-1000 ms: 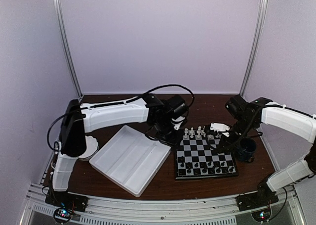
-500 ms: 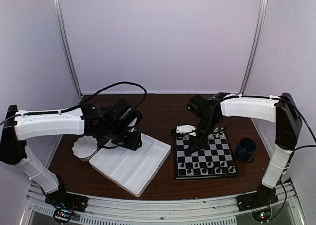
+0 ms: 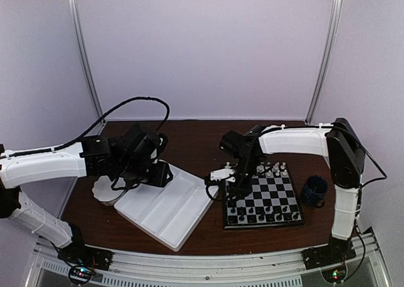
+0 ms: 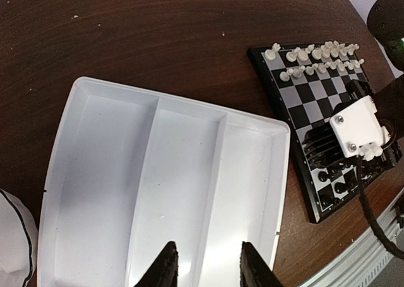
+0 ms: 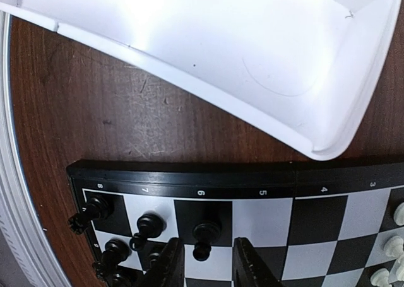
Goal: Set up the chess pieces on the board
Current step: Pick up the pawn from the chessboard.
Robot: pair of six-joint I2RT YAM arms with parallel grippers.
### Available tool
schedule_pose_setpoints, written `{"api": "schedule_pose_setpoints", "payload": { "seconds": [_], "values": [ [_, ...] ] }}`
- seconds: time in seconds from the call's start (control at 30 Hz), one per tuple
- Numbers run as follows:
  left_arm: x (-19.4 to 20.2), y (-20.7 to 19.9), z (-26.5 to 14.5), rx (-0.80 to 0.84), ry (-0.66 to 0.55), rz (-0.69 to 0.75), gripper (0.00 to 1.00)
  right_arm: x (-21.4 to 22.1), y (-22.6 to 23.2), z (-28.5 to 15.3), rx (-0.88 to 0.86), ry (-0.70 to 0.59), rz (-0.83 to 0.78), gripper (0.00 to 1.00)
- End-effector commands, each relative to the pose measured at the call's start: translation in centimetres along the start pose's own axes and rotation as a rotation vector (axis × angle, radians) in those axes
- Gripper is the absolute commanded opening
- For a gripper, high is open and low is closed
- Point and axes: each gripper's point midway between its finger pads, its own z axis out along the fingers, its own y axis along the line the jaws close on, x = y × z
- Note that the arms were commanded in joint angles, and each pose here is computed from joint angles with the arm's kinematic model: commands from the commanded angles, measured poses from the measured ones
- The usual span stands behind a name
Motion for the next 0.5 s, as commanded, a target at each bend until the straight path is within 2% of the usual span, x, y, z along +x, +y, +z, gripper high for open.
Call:
{"api": "schedule_pose_setpoints", "payload": {
  "seconds": [0.0, 0.13, 0.3, 0.47],
  "values": [
    [-0.6, -0.1, 0.2, -0.002, -0.031, -0.002, 0.35, 0.2, -0.2, 0.3, 0.028, 0.052, -0.017, 0.29],
    [-0.5, 0.0, 0.3, -0.006, -0.028, 0.005, 0.34, 0.6, -0.3, 0.6, 0.032, 0.068, -0.012, 0.27],
    [-0.4, 0.1, 0.5, -0.012, -0.025, 0.004, 0.35, 0.5, -0.3, 0.4, 0.033, 0.068, -0.009, 0.14],
    [-0.5, -0.1, 0.6, -0.010, -0.022, 0.007, 0.34, 0.5, -0.3, -0.5, 0.055, 0.063, -0.013, 0.09]
  ]
}}
